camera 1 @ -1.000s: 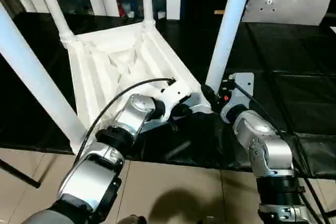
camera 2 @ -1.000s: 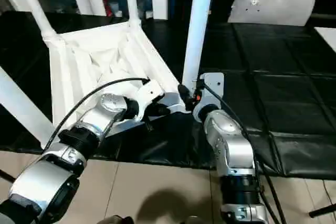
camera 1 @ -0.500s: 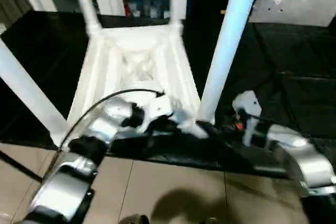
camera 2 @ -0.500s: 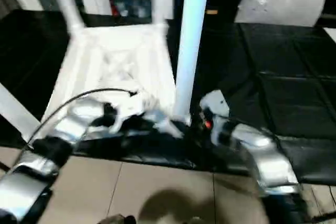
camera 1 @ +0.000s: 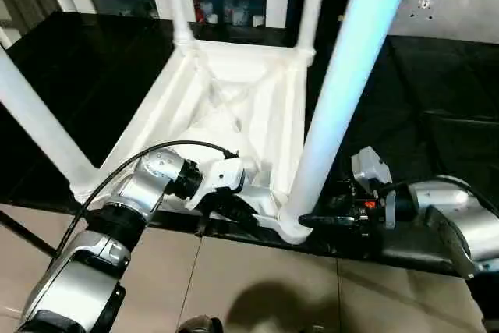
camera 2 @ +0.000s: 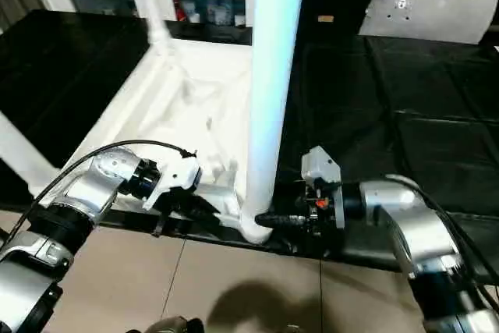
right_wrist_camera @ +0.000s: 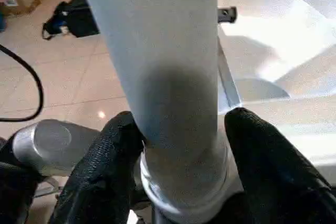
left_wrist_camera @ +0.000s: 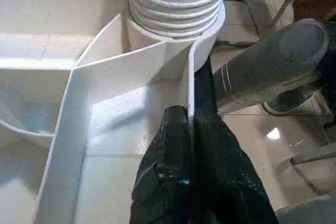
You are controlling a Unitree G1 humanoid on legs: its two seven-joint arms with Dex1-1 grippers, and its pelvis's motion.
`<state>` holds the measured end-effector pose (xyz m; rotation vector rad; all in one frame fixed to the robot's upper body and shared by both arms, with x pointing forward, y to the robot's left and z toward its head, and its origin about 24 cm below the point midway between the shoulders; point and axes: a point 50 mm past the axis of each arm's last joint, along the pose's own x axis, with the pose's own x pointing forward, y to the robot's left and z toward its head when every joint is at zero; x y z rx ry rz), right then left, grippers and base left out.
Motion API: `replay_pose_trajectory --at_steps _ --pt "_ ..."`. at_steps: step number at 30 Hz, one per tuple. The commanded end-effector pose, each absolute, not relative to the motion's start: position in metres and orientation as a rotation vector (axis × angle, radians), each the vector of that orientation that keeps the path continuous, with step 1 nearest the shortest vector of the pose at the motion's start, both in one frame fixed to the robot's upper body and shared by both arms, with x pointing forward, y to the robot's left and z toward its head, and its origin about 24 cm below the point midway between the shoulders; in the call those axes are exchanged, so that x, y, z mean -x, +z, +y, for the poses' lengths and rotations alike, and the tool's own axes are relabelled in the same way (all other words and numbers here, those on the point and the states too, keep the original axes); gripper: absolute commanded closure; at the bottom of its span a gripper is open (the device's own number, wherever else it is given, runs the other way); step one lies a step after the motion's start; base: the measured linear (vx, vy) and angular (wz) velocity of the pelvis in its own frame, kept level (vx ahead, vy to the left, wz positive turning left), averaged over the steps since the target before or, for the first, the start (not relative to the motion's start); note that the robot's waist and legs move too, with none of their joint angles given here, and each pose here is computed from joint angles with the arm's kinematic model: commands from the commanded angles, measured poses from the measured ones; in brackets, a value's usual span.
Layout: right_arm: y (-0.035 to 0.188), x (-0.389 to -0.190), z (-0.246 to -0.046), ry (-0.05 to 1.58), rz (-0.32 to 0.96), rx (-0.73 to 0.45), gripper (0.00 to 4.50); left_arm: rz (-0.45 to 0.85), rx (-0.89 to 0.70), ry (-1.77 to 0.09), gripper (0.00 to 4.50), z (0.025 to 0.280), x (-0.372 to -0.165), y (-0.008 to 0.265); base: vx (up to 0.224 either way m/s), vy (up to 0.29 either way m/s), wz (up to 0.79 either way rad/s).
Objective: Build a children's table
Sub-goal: Rotate leg to tighten
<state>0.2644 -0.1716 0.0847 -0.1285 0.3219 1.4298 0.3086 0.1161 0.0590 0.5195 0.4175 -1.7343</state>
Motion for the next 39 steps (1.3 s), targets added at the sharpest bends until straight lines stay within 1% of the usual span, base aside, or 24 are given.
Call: replay_pose_trajectory --at_steps 1,4,6,7,11,12,14,16,18,19,21,22,24,27,28,29,30,32,33,34,35,37,38,39 --pt "0.087 -0.266 -0.169 1.460 0.308 0.120 2.13 0.443 -0.542 -1.826 4.50 0.110 -0.302 0.056 0.000 0.000 0.00" --pt "0.085 -0.265 -0.168 1.483 0.319 0.107 2.45 0.444 -0.537 -1.827 4.50 0.110 -0.302 0.056 0.000 0.000 0.00" --pt "0.084 -0.263 -0.167 1.494 0.325 0.095 2.49 0.444 -0.536 -1.825 4.50 0.110 -0.302 0.056 0.000 0.000 0.00" --pt "0.083 -0.262 -0.166 1.500 0.329 0.068 2.58 0.450 -0.530 -1.818 4.50 0.111 -0.302 0.056 0.000 0.000 0.00" --pt "0.082 -0.259 -0.163 1.496 0.326 0.026 2.59 0.457 -0.519 -1.796 4.50 0.112 -0.303 0.055 0.000 0.000 0.00" --pt "0.080 -0.257 -0.159 1.473 0.325 -0.004 2.59 0.461 -0.511 -1.754 4.50 0.111 -0.306 0.054 0.000 0.000 0.00" --pt "0.077 -0.257 -0.156 1.437 0.326 -0.021 2.59 0.464 -0.501 -1.711 4.50 0.109 -0.309 0.055 0.000 0.000 0.00" --pt "0.069 -0.265 -0.141 1.237 0.319 -0.030 2.59 0.448 -0.443 -1.550 4.50 0.099 -0.322 0.058 0.000 0.000 0.00" --pt "0.067 -0.271 -0.136 1.143 0.308 -0.037 2.59 0.433 -0.431 -1.502 4.50 0.094 -0.325 0.060 0.000 0.000 0.00" --pt "0.063 -0.283 -0.125 0.964 0.302 -0.070 2.59 0.410 -0.408 -1.391 4.50 0.082 -0.333 0.063 -0.054 0.002 -0.08" --pt "0.062 -0.291 -0.115 0.854 0.302 -0.091 2.59 0.390 -0.386 -1.316 4.50 0.072 -0.338 0.066 -0.052 0.015 -0.17" --pt "0.062 -0.292 -0.114 0.844 0.302 -0.092 2.59 0.389 -0.383 -1.311 4.50 0.071 -0.338 0.067 -0.046 0.023 -0.18" --pt "0.062 -0.302 -0.102 0.708 0.300 -0.122 2.59 0.369 -0.350 -1.236 4.50 0.057 -0.343 0.071 0.000 0.000 0.00" --pt "0.064 -0.312 -0.091 0.556 0.300 -0.168 2.59 0.339 -0.327 -1.129 4.50 0.044 -0.349 0.076 0.000 0.000 0.00" --pt "0.065 -0.312 -0.089 0.546 0.296 -0.184 2.59 0.331 -0.323 -1.111 4.50 0.041 -0.350 0.076 0.000 0.000 0.00" --pt "0.067 -0.315 -0.082 0.518 0.285 -0.235 2.03 0.308 -0.310 -1.052 4.50 0.034 -0.353 0.080 0.000 0.000 0.00" --pt "0.069 -0.316 -0.080 0.503 0.269 -0.223 1.89 0.297 -0.310 -1.040 4.50 0.031 -0.354 0.081 0.000 0.000 0.00" --pt "0.070 -0.317 -0.082 0.478 0.250 -0.213 1.89 0.287 -0.324 -1.032 4.50 0.028 -0.354 0.080 0.000 0.000 0.00" --pt "0.070 -0.317 -0.083 0.467 0.249 -0.220 1.75 0.285 -0.332 -1.029 4.50 0.028 -0.354 0.080 0.000 0.000 0.00" --pt "0.069 -0.316 -0.091 0.457 0.244 -0.204 1.62 0.292 -0.340 -1.033 4.50 0.031 -0.353 0.078 0.000 0.000 0.00" --pt "0.069 -0.316 -0.092 0.456 0.243 -0.197 1.52 0.294 -0.342 -1.034 4.50 0.032 -0.353 0.078 0.000 0.000 0.00" --pt "0.067 -0.314 -0.104 0.444 0.231 -0.161 1.47 0.309 -0.357 -1.047 4.50 0.039 -0.352 0.074 0.000 0.000 0.00" --pt "0.067 -0.314 -0.105 0.442 0.231 -0.160 1.23 0.310 -0.359 -1.049 4.50 0.039 -0.352 0.074 0.000 0.000 0.00" --pt "0.066 -0.312 -0.115 0.449 0.223 -0.148 1.10 0.323 -0.382 -1.074 4.50 0.046 -0.351 0.071 0.000 0.000 0.00"
